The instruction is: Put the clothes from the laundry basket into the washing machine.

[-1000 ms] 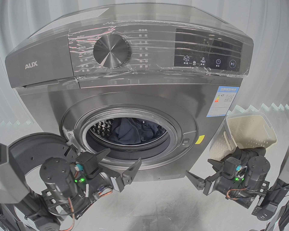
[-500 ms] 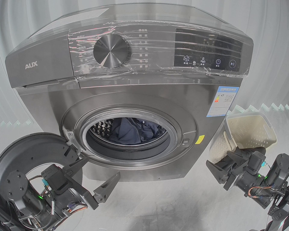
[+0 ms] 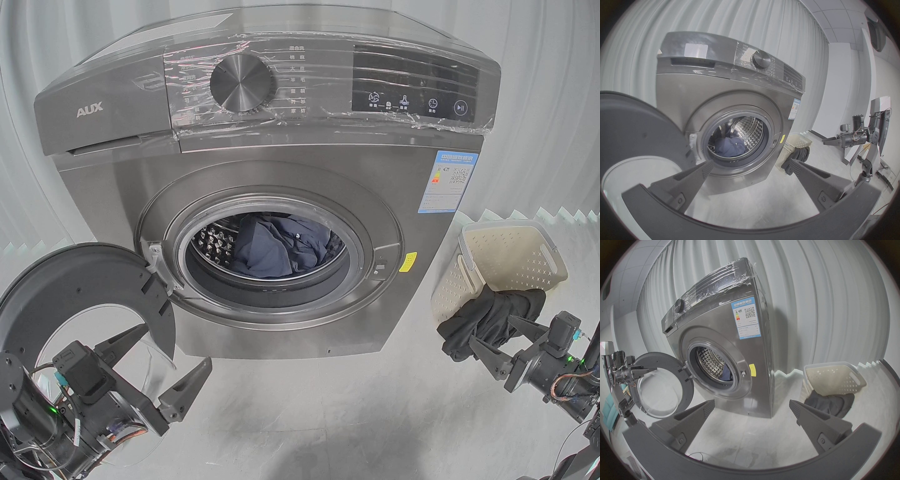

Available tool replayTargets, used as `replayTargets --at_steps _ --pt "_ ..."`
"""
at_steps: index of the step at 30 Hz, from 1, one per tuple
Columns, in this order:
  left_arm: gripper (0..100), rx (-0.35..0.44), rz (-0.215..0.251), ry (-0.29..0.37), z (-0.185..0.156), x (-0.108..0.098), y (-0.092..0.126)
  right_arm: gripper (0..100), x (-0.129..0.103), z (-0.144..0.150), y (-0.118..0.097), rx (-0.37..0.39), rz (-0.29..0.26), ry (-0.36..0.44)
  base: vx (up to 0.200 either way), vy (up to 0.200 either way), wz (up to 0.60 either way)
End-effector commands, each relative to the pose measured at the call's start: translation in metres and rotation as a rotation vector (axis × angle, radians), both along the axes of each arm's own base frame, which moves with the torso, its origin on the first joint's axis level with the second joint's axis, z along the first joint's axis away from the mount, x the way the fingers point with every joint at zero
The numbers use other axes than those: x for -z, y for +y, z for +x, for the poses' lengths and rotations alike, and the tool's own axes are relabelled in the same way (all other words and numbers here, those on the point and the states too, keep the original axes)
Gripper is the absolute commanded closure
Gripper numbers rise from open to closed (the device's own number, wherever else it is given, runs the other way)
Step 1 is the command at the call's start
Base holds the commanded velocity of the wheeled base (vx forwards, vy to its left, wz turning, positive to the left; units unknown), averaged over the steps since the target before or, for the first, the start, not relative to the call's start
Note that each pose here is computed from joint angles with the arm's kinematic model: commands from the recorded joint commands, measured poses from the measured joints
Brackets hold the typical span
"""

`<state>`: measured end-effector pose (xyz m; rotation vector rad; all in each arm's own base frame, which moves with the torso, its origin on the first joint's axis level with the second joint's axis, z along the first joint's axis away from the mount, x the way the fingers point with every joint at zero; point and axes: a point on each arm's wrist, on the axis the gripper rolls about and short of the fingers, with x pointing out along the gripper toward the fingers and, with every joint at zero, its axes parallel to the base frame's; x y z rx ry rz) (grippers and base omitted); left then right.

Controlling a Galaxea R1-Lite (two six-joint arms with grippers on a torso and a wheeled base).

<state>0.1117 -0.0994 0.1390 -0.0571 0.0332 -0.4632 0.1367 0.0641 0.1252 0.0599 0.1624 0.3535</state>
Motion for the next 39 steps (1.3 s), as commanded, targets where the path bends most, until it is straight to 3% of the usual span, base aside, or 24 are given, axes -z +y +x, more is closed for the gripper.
replayTargets --at_steps 1,6,9,12,14,18,28,35,39 --pt "0 -0.053 -0.034 -0.049 -0.018 -0.010 0.025 0 -0.010 -0.027 -0.018 0.033 0.012 -0.046 -0.200 0.000 0.00" --pt "0 -0.094 -0.035 -0.052 -0.034 -0.012 0.045 0 -0.009 -0.052 -0.029 0.067 -0.002 -0.037 -0.200 0.000 0.00" --pt "0 -0.113 -0.014 -0.024 -0.043 -0.007 0.055 0 -0.007 -0.069 -0.038 0.070 -0.042 -0.055 -0.200 0.000 0.00" --pt "0 -0.134 0.000 -0.003 -0.049 -0.003 0.061 0 -0.006 -0.077 -0.042 0.094 -0.050 -0.065 -0.200 0.000 0.00" --pt "0 -0.169 -0.008 0.030 -0.063 0.005 0.074 0 -0.006 -0.090 -0.052 0.168 -0.034 -0.110 -0.100 0.000 0.00" --pt "0 -0.234 -0.015 0.035 -0.075 0.012 0.086 0 -0.005 -0.106 -0.059 0.216 -0.014 -0.185 0.000 0.000 0.00" --pt "0 -0.369 -0.041 -0.025 -0.096 0.020 0.100 0 0.015 -0.135 -0.067 0.294 -0.009 -0.198 -0.120 0.000 0.00" --pt "0 -0.400 -0.020 0.009 -0.114 0.040 0.105 0 0.019 -0.146 -0.068 0.371 -0.009 -0.264 0.000 0.000 0.00" --pt "0 -0.415 -0.008 0.028 -0.121 0.050 0.105 0 0.032 -0.152 -0.068 0.357 -0.021 -0.221 0.000 0.000 0.00"
